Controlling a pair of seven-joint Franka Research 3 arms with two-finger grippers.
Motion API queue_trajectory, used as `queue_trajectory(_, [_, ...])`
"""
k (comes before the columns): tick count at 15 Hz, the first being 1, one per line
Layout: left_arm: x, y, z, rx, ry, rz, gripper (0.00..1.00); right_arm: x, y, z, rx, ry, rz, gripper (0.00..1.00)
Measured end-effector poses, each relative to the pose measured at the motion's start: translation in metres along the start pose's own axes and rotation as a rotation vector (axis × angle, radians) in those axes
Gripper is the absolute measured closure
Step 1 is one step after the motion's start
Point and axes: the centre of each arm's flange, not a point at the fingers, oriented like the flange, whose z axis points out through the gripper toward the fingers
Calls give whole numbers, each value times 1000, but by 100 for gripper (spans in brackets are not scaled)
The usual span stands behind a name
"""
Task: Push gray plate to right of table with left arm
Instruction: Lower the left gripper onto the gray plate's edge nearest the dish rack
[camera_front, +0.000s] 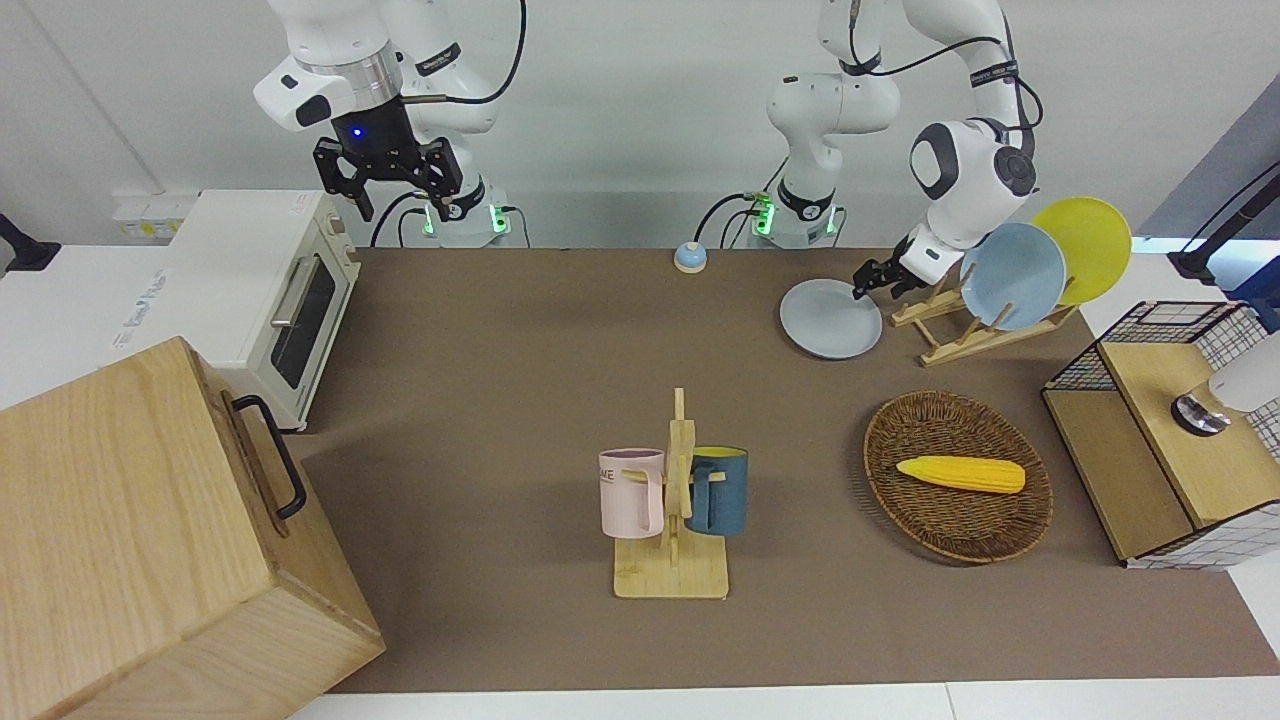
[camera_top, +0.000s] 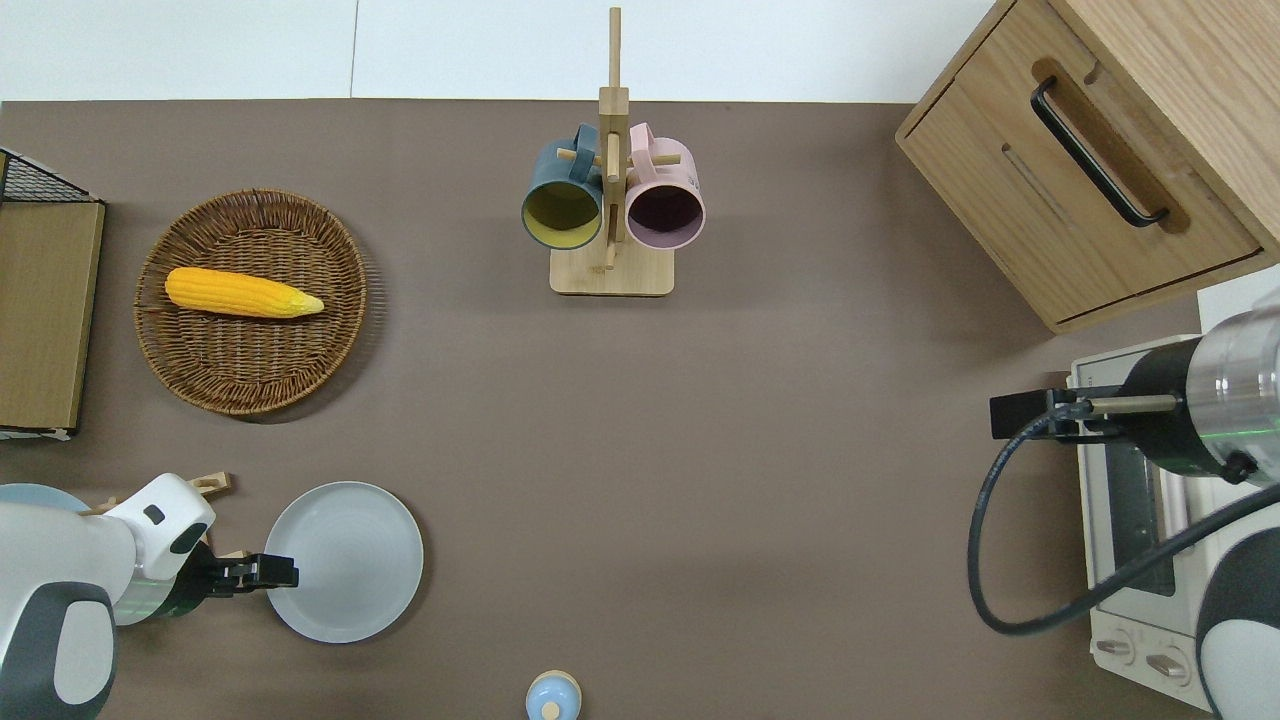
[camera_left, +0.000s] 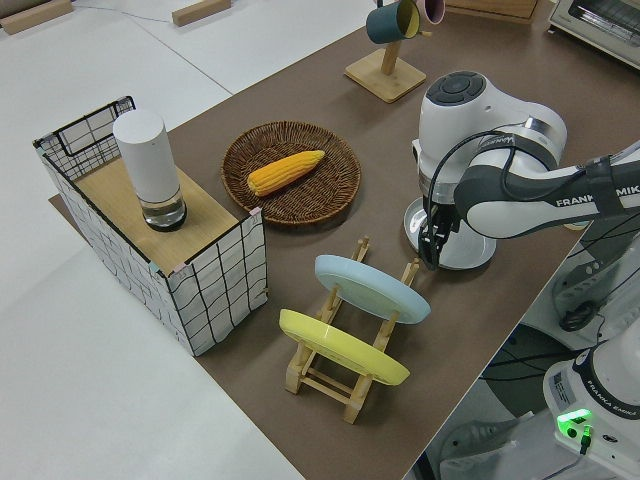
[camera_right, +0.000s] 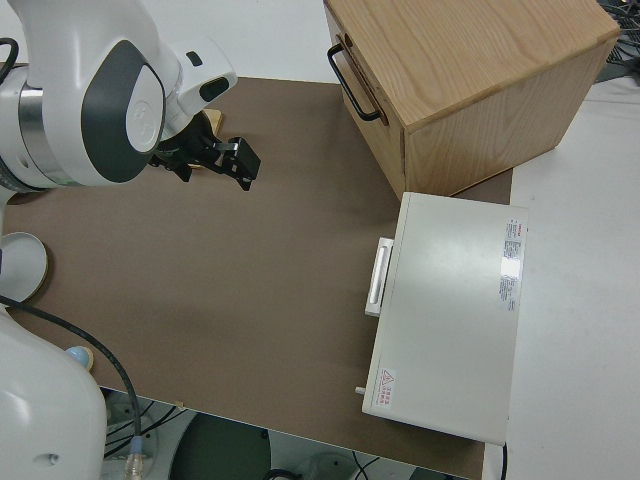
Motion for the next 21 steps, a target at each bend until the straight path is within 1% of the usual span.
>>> queue_trajectory(5, [-2,-1,11,1,-22,-2,19,0,0,0,0,0,0,0])
queue_trajectory(9, [0,-2,20,5,-26,1,21,0,0,0,0,0,0,0])
queue_trajectory(11, [3,-3,28,-1,-24,-6,23,0,0,0,0,0,0,0])
queue_trajectory(14, [6,-2,37,-10,-33,-2,26,0,0,0,0,0,0,0])
queue_trajectory(15, [7,-2,39,-11,-32,-3,28,0,0,0,0,0,0,0])
queue_trajectory(16, [8,-2,40,-11,-30,-1,32,0,0,0,0,0,0,0])
queue_trajectory(17, [8,-1,41,-11,-30,0,32,0,0,0,0,0,0,0])
queue_trajectory(18, [9,-1,41,-11,-30,1,40,0,0,0,0,0,0,0])
queue_trajectory(20, [9,0,42,-11,-30,2,64,0,0,0,0,0,0,0])
queue_trajectory(21, [9,0,42,-11,-30,4,67,0,0,0,0,0,0,0])
